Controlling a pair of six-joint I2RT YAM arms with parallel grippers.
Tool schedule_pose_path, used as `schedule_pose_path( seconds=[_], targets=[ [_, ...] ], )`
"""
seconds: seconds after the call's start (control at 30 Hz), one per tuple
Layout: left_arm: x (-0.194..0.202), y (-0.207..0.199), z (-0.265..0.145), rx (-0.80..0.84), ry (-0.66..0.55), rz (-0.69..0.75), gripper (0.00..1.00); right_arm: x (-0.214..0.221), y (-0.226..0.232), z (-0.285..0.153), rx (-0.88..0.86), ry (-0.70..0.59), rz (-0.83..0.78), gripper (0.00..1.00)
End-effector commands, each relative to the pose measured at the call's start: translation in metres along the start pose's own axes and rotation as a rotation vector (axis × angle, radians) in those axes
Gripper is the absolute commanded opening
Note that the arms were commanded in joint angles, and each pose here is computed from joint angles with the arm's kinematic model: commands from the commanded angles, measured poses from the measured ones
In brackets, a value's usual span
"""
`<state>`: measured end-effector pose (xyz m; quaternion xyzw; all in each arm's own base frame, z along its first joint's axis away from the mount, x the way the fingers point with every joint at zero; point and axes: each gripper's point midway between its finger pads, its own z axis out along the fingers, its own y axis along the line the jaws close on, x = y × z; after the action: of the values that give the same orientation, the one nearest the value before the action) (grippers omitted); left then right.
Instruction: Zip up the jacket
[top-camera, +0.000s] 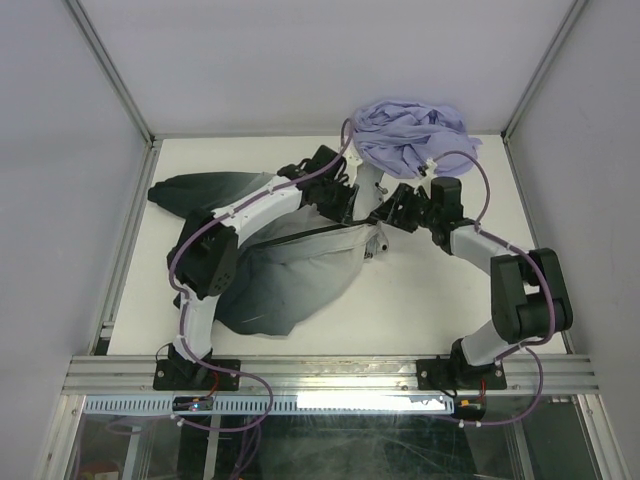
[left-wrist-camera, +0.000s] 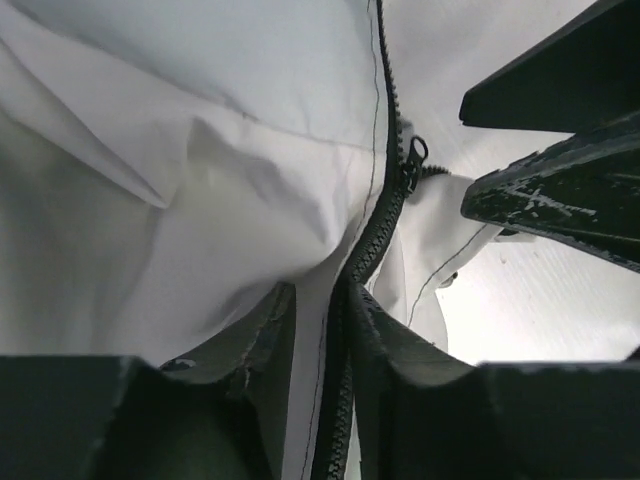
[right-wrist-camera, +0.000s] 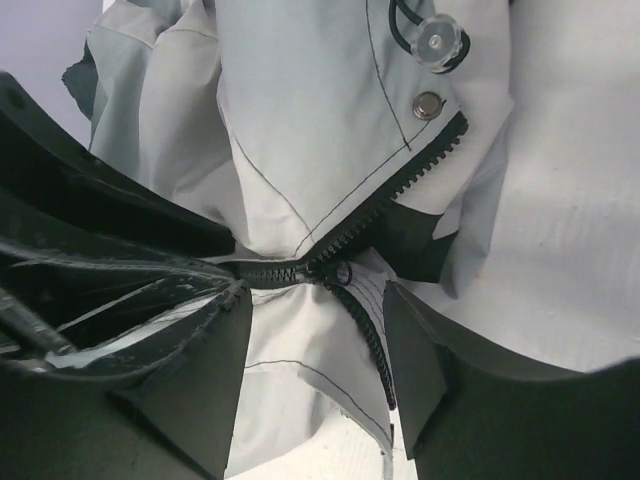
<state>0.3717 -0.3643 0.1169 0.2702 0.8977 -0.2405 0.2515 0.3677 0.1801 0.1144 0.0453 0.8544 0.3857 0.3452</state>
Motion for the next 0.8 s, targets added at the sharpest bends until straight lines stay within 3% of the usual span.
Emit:
schedule_pose_path(
  seconds=[0.0, 0.13, 0.37, 0.77],
  targets=[
    [0.0, 0.004, -0.018, 0.085, -0.049, -0.065, 0.21, -0.006, 0.026, 0.01, -0.109, -0.028, 0.0, 0.58],
    [0.009, 0.011, -0.03, 0.129, -0.092, -0.115, 0.1, 0.003, 0.035, 0.019, -0.143, 0.0, 0.002, 0.57],
    [0.015, 0.009, -0.049, 0.191, -0.163, -0.178, 0.01, 0.016, 0.051, 0.027, -0.201, 0.037, -0.015, 0.48],
    [0.003, 0.001, -0.068, 0.225, -0.258, -0.159, 0.0, 0.028, 0.053, 0.034, -0.209, 0.056, 0.026, 0.47]
  ],
)
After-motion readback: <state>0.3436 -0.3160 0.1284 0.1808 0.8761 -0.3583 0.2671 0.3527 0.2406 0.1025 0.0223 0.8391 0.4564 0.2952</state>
